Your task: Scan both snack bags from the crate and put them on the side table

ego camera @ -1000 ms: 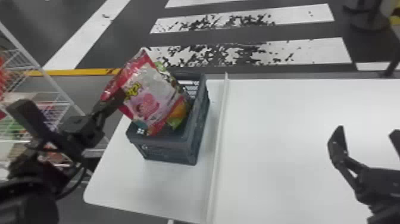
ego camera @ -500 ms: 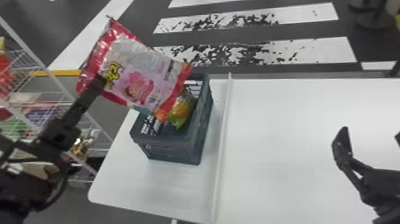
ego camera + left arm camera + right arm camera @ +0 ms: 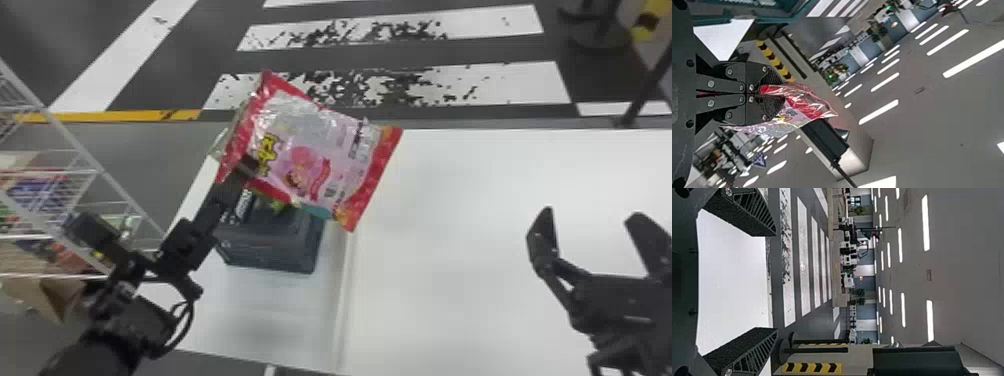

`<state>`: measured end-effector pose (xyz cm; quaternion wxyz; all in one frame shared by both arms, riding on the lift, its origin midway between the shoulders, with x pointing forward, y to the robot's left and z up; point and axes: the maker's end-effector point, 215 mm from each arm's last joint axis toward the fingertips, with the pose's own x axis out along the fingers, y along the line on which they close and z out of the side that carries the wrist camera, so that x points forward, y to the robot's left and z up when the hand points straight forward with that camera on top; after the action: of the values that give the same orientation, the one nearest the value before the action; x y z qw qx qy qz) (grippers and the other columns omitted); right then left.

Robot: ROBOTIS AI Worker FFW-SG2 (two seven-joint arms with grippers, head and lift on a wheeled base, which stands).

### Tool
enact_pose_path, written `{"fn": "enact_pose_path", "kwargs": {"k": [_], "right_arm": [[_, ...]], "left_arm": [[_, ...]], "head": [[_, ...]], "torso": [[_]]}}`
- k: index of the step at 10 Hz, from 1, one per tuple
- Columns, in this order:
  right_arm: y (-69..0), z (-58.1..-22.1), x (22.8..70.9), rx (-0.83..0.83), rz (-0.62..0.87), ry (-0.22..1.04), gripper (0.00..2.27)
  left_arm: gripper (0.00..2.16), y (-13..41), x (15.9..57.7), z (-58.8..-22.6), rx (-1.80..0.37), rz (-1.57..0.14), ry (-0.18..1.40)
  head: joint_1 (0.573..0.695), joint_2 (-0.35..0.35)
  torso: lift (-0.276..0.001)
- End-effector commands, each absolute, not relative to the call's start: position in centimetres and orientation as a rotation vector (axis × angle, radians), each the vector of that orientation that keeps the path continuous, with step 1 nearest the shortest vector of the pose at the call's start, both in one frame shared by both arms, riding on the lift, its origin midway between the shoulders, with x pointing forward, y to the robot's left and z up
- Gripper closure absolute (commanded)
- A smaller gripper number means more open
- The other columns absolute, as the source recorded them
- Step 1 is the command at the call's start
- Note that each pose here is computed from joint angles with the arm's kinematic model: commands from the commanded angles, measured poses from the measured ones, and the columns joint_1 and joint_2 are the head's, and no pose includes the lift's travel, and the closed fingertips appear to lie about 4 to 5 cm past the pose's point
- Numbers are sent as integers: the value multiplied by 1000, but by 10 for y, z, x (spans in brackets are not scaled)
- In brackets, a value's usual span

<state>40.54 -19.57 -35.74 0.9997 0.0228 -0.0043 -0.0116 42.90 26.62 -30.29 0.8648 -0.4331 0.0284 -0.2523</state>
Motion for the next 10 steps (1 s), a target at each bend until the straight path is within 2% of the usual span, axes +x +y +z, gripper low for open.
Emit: {"fn": "enact_pose_path", "kwargs": {"k": [1,2,3,5,8,9,10], "right_arm": [[-196,-356,403,44,-24,-9,63],[-197,-356,402,44,-25,-10,63],[-198,-355,401,43,-28,-10,66],[-198,-354,402,44,-28,-13,66],[-198,-354,402,44,-28,-12,66],[-198,-354,402,45,-29,-13,66],[-198,-354,403,45,-29,-13,66]], "left_arm": [[2138,203,442,-322,-897,-589,133],[2138,169,448,-331,-866,-615,179],[2138,139,451,-342,-852,-640,224],[2138,91,455,-373,-819,-679,322],[2115,47,464,-426,-836,-704,454],[1598,30,467,-438,-792,-717,497],[414,15,467,-449,-729,-703,537]], "head": [[695,106],[695,44],[695,19],[695,-83],[695,-160],[695,-181],[695,-202]], "torso": [[-87],[-87],[-87],[-87],[-87],[-87],[-87]]}}
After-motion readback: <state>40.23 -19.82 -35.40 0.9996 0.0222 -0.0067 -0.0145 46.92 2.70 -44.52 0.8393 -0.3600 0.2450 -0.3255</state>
